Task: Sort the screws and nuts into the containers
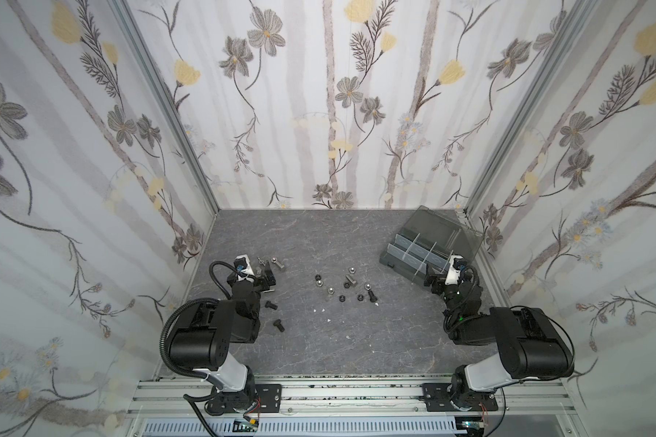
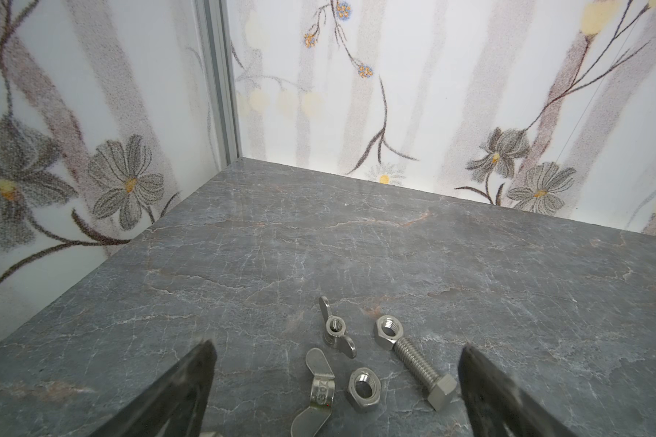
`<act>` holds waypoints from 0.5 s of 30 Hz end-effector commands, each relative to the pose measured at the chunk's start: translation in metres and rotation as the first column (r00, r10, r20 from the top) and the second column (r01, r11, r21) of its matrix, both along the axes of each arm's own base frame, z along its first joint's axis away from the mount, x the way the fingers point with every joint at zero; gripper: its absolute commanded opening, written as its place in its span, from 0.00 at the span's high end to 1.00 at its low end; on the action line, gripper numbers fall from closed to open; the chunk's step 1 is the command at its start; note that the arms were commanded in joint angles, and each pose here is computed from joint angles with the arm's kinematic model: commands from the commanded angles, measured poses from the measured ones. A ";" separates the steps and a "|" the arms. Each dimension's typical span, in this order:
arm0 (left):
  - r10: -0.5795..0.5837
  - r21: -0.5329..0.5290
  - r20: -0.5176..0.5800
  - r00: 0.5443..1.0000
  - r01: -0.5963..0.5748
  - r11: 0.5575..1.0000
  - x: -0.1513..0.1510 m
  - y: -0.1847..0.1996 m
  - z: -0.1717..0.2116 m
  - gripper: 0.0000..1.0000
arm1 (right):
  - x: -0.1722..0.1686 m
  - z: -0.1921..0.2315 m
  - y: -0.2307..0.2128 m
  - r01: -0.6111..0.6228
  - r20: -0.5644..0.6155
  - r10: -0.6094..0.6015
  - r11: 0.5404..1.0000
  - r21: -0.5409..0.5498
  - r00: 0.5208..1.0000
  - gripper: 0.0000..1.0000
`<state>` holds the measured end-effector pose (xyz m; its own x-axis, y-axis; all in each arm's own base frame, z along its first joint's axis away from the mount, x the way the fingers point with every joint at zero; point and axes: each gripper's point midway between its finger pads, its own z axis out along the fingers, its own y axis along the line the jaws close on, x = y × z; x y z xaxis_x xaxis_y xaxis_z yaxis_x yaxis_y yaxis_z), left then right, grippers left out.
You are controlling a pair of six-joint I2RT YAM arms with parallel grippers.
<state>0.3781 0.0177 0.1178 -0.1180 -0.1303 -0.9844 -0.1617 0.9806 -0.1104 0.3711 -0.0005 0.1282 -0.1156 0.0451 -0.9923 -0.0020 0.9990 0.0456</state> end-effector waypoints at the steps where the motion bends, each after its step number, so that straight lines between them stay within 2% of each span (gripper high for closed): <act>1: 0.005 -0.002 0.043 0.999 -0.005 1.000 0.002 0.001 0.011 0.00 | 0.002 0.007 -0.001 0.006 0.025 -0.005 1.000 -0.005 1.000 0.00; 15: 0.006 -0.006 0.039 0.999 -0.006 1.000 0.003 0.002 0.010 0.00 | 0.001 0.006 -0.001 0.006 0.023 -0.006 1.000 -0.003 1.000 0.00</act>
